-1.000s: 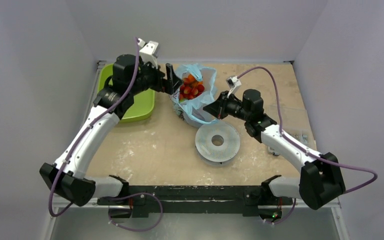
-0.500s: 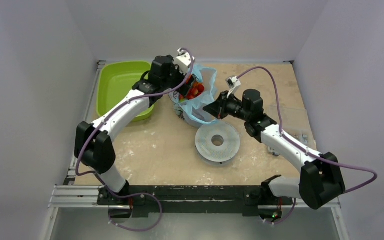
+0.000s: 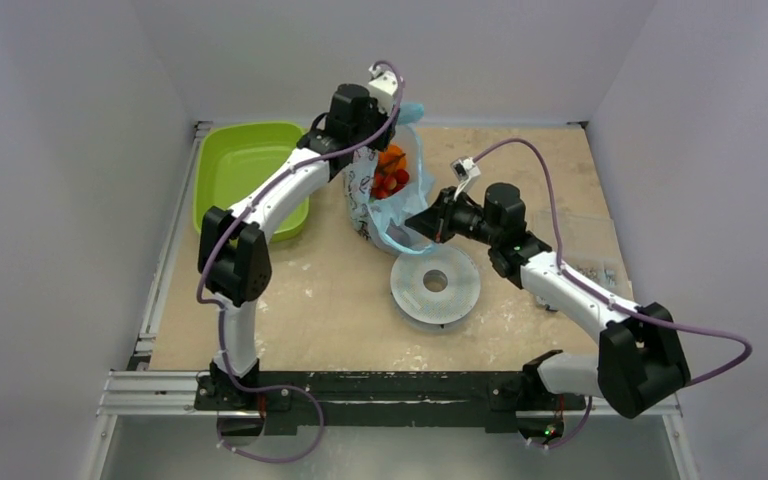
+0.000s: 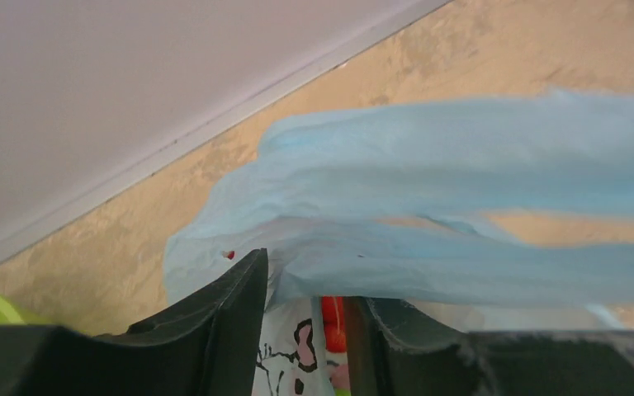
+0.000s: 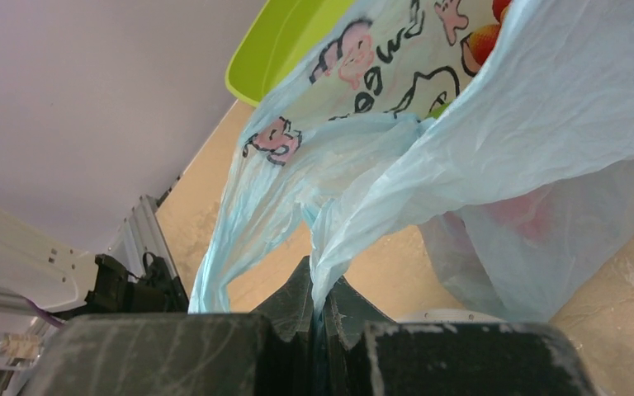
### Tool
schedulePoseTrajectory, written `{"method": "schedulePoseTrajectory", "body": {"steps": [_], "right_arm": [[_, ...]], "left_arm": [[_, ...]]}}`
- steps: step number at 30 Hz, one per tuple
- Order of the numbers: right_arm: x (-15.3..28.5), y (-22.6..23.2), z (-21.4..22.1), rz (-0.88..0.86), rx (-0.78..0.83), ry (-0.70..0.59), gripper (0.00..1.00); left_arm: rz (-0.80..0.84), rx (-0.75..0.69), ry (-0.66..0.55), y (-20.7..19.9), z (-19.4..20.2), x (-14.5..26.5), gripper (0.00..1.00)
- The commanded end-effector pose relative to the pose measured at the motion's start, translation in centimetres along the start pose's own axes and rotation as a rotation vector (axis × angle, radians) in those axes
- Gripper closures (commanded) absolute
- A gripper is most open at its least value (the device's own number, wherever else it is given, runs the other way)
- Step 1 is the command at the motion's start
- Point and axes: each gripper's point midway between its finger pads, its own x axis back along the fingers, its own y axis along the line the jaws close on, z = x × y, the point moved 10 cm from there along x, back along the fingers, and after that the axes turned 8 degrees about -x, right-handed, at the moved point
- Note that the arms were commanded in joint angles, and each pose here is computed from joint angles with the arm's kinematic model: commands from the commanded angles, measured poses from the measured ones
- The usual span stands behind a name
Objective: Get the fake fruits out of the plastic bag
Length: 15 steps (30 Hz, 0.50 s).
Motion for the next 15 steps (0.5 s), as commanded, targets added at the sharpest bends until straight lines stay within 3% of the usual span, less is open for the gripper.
{"method": "schedulePoseTrajectory", "body": {"steps": [1,3,4,11,15], "right_arm": [[-0.5,-0.3,0.8,-0.034,-0.015,0.019,1.00],[-0.8,-0.5,1.3,-0.035,-0.026,0.033,1.00],[-0.9,-0.6,1.5,-0.033,-0.025,0.033,1.00],[-2.0,-1.4,3.6,0.026,-0.015,0.079,1.00],[-3.1,-1.6,5.7,0.049,-0.024,0.106,1.00]], "left_arm": [[0.158,0.274,-0.076,1.6,-4.4,0.8,0.74],[0.221,0.415,-0.081,3.1,-4.5,0.9,0.96],[0.259,0.502,-0.095,4.1,-4.4,0.9,1.00],[0.742,1.099,-0.075,10.1,-1.0,-1.6,1.00],[0.762,1.173,0.004,10.8,1.1,-2.1,1.00]]}}
